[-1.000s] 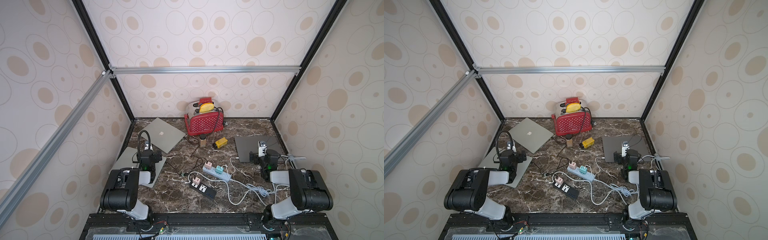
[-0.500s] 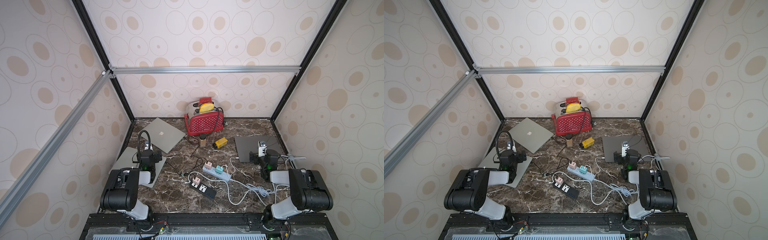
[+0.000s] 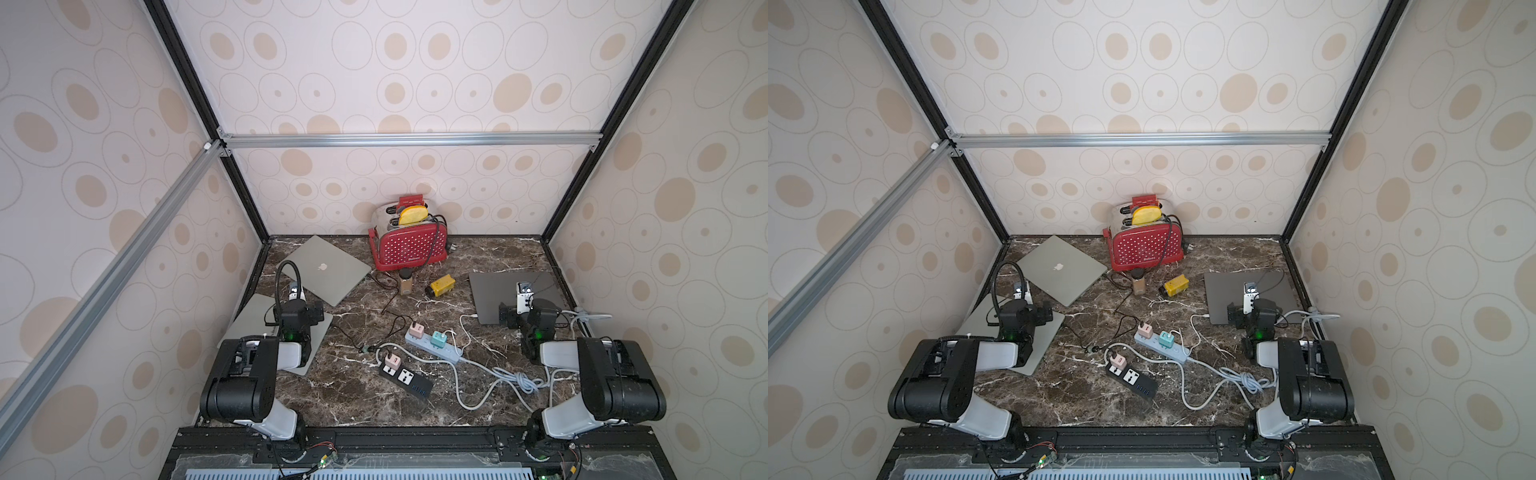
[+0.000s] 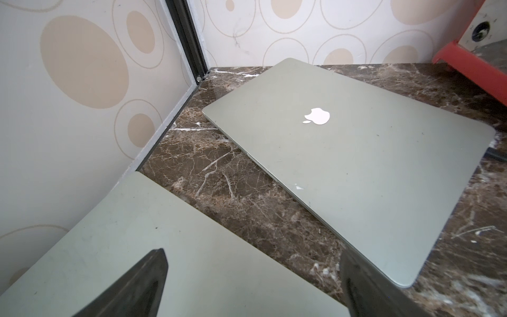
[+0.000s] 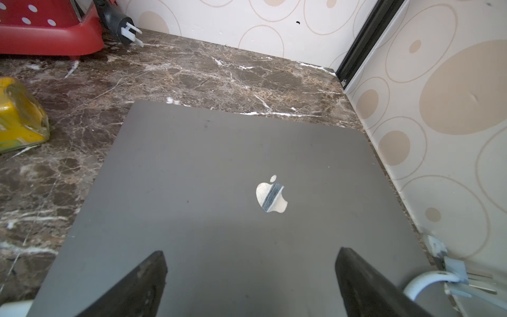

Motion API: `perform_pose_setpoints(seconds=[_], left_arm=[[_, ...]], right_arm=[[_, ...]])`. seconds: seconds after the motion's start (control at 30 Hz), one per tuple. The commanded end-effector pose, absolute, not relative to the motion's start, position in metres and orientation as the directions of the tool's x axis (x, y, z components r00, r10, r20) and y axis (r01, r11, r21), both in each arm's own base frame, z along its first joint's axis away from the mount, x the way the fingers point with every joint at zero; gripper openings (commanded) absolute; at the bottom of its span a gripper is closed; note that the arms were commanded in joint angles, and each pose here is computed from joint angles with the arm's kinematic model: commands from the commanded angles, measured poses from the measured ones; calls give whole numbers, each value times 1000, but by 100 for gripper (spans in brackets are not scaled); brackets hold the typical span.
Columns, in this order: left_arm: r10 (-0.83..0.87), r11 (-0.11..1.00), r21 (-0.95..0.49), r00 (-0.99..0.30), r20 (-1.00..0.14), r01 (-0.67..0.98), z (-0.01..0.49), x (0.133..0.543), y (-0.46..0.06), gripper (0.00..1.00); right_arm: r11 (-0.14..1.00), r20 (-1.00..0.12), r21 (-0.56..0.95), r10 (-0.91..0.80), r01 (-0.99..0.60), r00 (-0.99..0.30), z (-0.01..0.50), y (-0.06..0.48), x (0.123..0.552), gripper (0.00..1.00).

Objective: Unplug the laptop charger
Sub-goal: Remove the charging cable from the laptop.

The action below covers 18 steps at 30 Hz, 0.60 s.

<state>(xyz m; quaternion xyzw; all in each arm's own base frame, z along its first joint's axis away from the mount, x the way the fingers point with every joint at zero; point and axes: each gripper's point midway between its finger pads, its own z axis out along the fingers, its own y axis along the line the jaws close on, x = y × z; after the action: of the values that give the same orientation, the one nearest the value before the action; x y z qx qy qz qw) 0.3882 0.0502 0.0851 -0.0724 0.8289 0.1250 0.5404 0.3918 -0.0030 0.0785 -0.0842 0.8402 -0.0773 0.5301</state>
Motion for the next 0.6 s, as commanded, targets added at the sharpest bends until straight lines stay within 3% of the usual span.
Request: perform_pose_setpoints(seconds=[0.0,0.13,0.27,0.37,0.47,0.57], left_arm=[[27,956,131,-366,-930,-262,98,396,53,99],[26,957,129,-367,-930,-261,98,396,53,99],[32,938,161,-384,-923,-308,116,396,58,99],[-36,849,204,-439,-898,-488,147,382,74,99],[-180,865,78,-451,-874,-496,173,378,61,99],[-264,942,-82,-565,-782,-327,193,376,17,99]], right_arm=[[972,-886,-233,-206,13,-415,84,-12,394,100],[961,-906,-249,-188,117,-378,95,-24,384,100],[954,-888,-290,-241,70,-393,115,-13,385,100],[941,-885,-337,-304,35,-352,147,9,383,100],[972,-887,-237,-216,0,-409,165,26,386,100],[962,-813,-226,-273,-153,-515,181,68,388,100]])
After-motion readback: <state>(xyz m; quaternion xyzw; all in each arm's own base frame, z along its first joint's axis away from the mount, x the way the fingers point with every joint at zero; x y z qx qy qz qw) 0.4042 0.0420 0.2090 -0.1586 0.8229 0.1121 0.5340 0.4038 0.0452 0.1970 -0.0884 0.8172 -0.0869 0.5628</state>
